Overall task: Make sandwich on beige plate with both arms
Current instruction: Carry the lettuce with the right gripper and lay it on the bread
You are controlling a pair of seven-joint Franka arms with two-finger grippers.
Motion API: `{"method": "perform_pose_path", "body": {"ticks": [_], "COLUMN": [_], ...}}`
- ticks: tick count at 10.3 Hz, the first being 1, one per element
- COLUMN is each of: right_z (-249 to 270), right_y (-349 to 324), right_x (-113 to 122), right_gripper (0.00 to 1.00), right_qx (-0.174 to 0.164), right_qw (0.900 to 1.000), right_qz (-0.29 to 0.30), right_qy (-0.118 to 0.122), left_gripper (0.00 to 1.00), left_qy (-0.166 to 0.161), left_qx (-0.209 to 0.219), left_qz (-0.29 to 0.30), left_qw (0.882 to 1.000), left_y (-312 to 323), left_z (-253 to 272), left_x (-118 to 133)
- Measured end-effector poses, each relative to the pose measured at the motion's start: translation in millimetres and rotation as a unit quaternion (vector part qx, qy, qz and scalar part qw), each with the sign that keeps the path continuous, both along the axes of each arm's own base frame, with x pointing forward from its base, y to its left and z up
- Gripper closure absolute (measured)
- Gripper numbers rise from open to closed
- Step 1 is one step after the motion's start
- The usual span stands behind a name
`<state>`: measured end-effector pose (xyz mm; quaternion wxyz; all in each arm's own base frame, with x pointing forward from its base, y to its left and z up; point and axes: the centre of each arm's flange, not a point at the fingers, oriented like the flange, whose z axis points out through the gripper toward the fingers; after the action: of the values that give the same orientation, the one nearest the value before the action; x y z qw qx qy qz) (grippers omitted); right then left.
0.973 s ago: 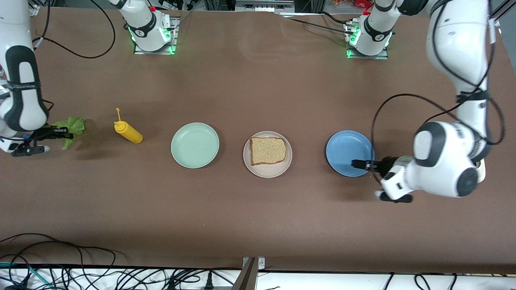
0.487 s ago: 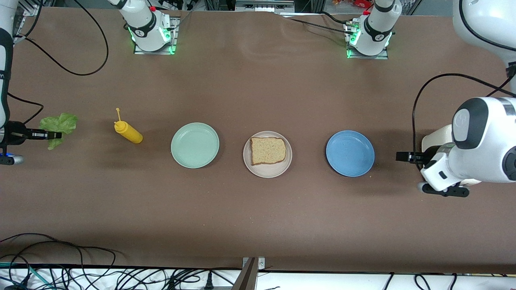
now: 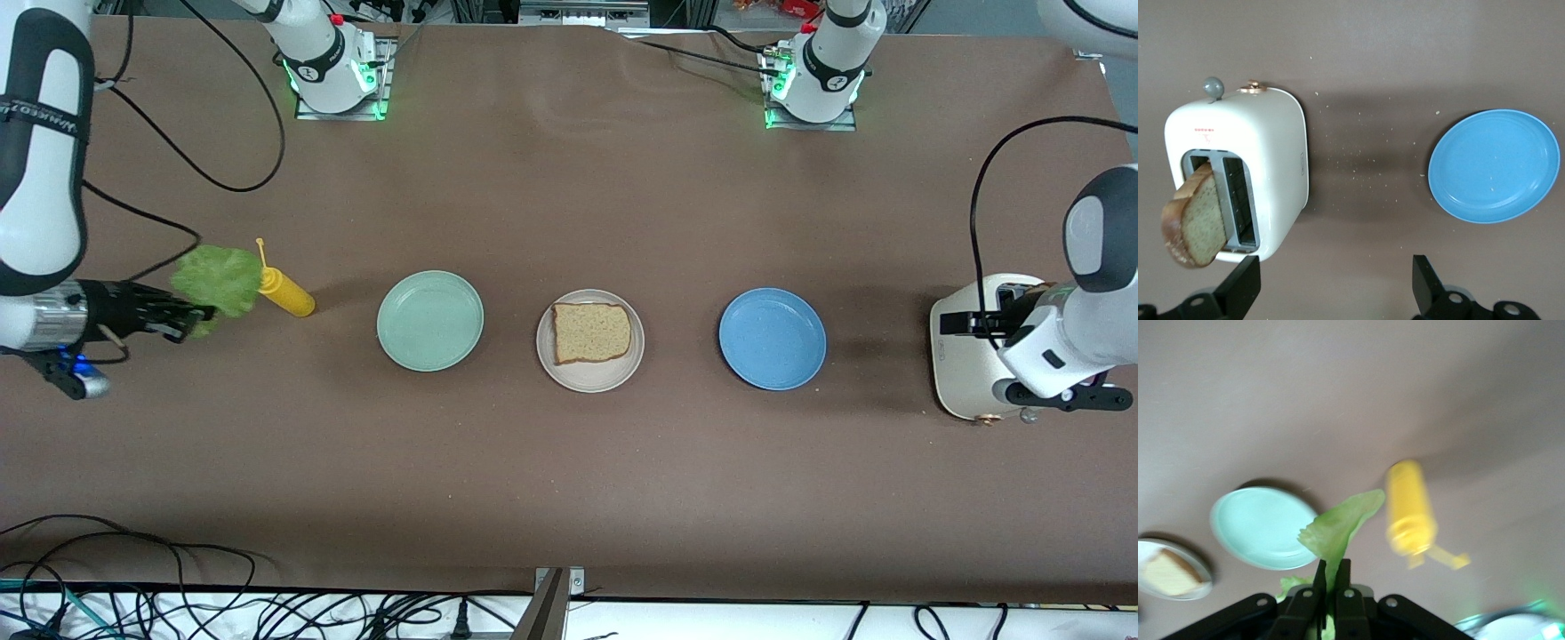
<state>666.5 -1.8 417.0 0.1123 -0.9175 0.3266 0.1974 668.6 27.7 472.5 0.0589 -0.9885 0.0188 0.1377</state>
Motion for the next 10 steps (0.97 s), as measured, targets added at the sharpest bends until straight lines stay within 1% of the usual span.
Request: {"method": "perform_pose_path", "body": {"ticks": [1, 2, 4, 6, 7, 8, 9, 10], "right_z": [1, 0, -12, -47, -68, -86, -100, -113], "right_y": [33, 64, 135, 224, 266, 302, 329, 348], "right_x": [5, 11, 23, 27, 25, 20, 15, 9], "right_gripper": [0.94, 0.94, 0.94, 0.94, 0.94, 0.94, 0.94, 0.94], "right_qx": [0.009, 0.017, 0.024, 0.019, 0.023, 0.035, 0.047, 0.054], "right_qw": [0.999, 0.995, 0.983, 0.966, 0.957, 0.946, 0.935, 0.927], "right_qz": [-0.049, -0.097, -0.181, -0.256, -0.289, -0.322, -0.351, -0.371], "right_qy": [0.007, 0.007, 0.000, -0.014, -0.021, -0.027, -0.026, -0.019], "left_gripper": [0.00, 0.00, 0.00, 0.00, 0.00, 0.00, 0.00, 0.00], "left_qy": [0.000, 0.001, 0.002, 0.003, 0.003, 0.004, 0.004, 0.005], "left_qx": [0.002, 0.005, 0.008, 0.009, 0.008, 0.008, 0.008, 0.008], "left_qz": [0.001, 0.006, 0.018, 0.025, 0.024, 0.024, 0.024, 0.024], "left_qw": [1.000, 1.000, 1.000, 1.000, 1.000, 1.000, 1.000, 1.000], "left_y": [2, 7, 23, 32, 31, 31, 31, 31], "left_z": [4, 4, 3, 2, 2, 2, 2, 1], "left_x": [-2, -2, -4, -5, -5, -5, -5, -5]}}
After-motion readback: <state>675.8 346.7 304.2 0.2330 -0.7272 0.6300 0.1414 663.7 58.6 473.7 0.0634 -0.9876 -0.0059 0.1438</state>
